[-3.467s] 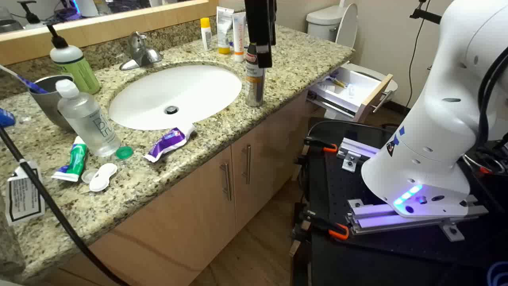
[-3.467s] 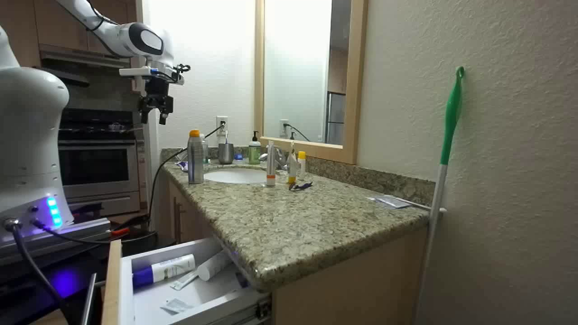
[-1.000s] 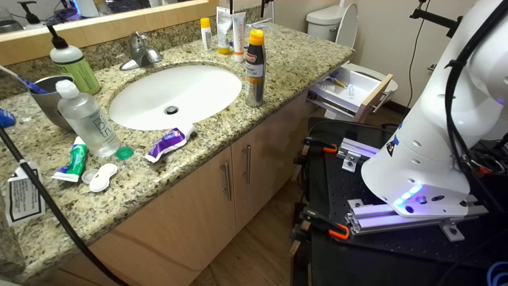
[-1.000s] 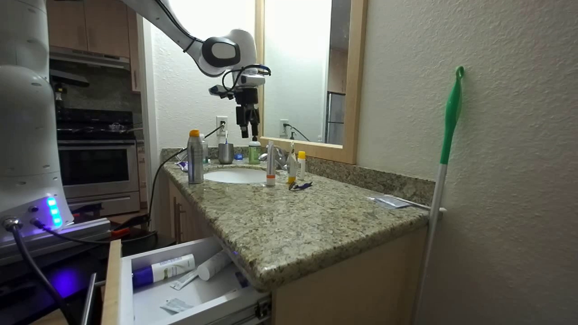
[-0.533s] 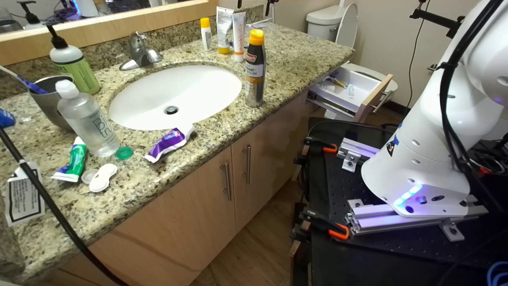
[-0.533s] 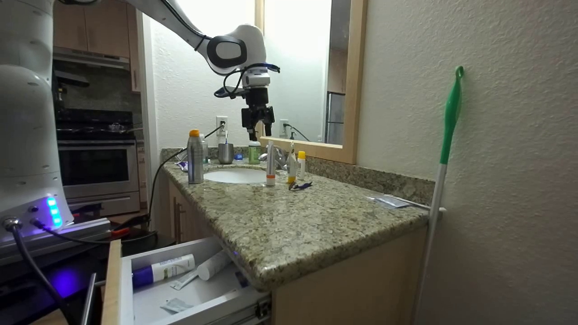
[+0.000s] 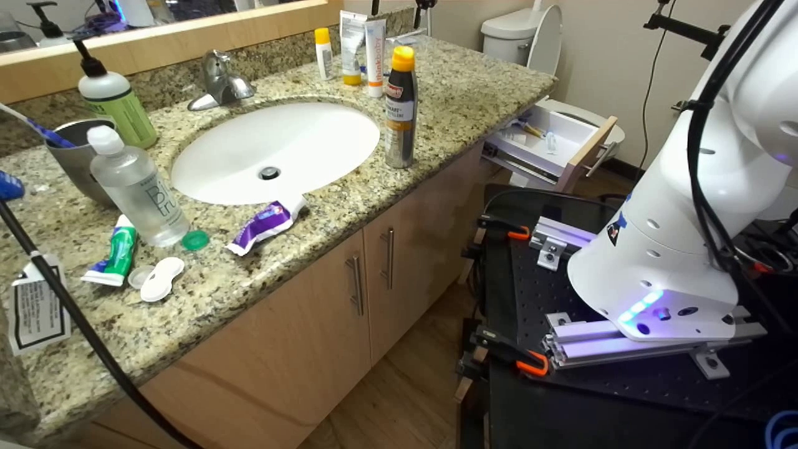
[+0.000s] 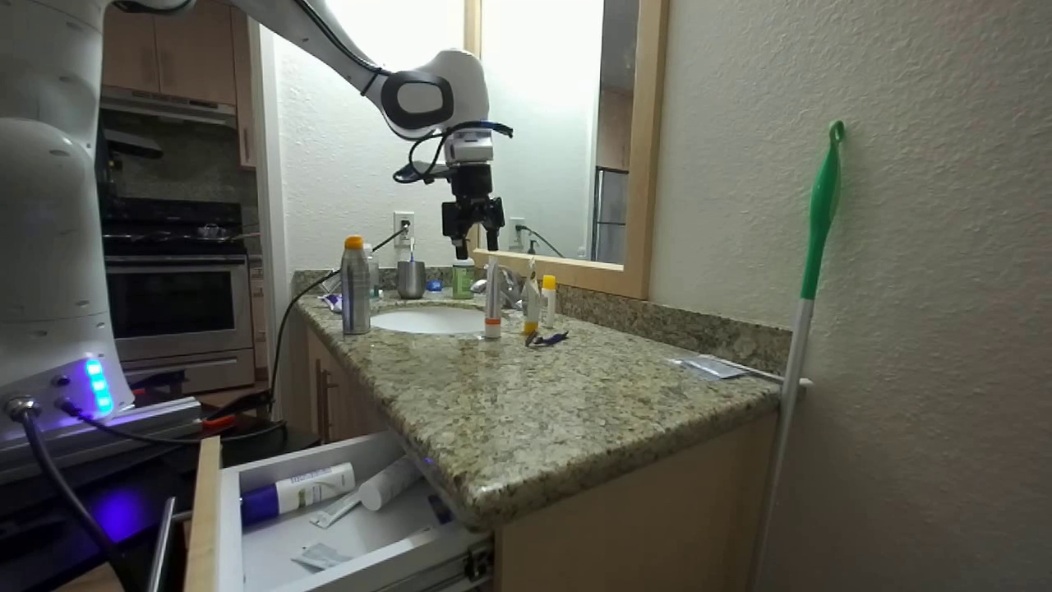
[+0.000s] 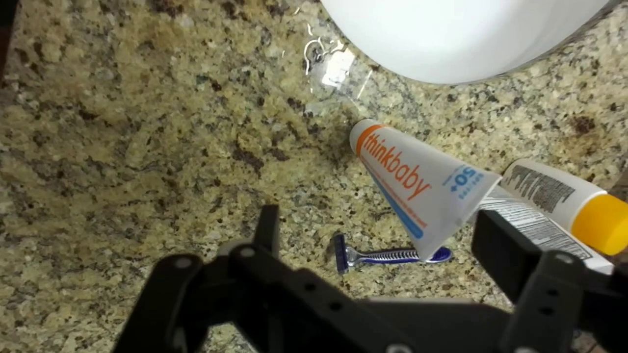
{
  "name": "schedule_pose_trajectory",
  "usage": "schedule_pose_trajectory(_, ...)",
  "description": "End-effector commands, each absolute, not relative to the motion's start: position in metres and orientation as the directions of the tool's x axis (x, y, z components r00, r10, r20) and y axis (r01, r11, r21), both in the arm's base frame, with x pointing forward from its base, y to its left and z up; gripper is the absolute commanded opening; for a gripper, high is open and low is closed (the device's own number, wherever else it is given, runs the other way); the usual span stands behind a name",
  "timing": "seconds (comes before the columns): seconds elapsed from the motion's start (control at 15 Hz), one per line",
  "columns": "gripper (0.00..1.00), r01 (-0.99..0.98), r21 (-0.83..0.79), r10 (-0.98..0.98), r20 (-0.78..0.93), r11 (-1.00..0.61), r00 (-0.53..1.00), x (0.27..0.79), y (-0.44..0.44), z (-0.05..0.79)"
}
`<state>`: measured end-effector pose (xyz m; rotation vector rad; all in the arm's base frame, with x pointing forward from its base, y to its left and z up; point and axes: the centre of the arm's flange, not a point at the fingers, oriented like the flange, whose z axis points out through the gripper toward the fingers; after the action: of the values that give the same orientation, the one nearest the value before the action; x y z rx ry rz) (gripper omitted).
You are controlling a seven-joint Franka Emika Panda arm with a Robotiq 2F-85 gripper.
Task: Pick the tubes and the small bottle on the right side of the counter, put them in the drawer then close it
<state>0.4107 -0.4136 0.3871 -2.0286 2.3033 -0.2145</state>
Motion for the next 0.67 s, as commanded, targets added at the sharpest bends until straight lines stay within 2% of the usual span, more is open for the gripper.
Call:
schedule_pose_trajectory(0.0, 1.00, -0.971, -0.157, -0.983, -0.005, 0.182, -0.184, 0.432, -0.419, 0.382)
schedule_pose_trajectory(0.6, 1.00, -0.973, -0.113, -0.977, 0.058, 0.199, -0.207, 0.443, -0.411, 0.356)
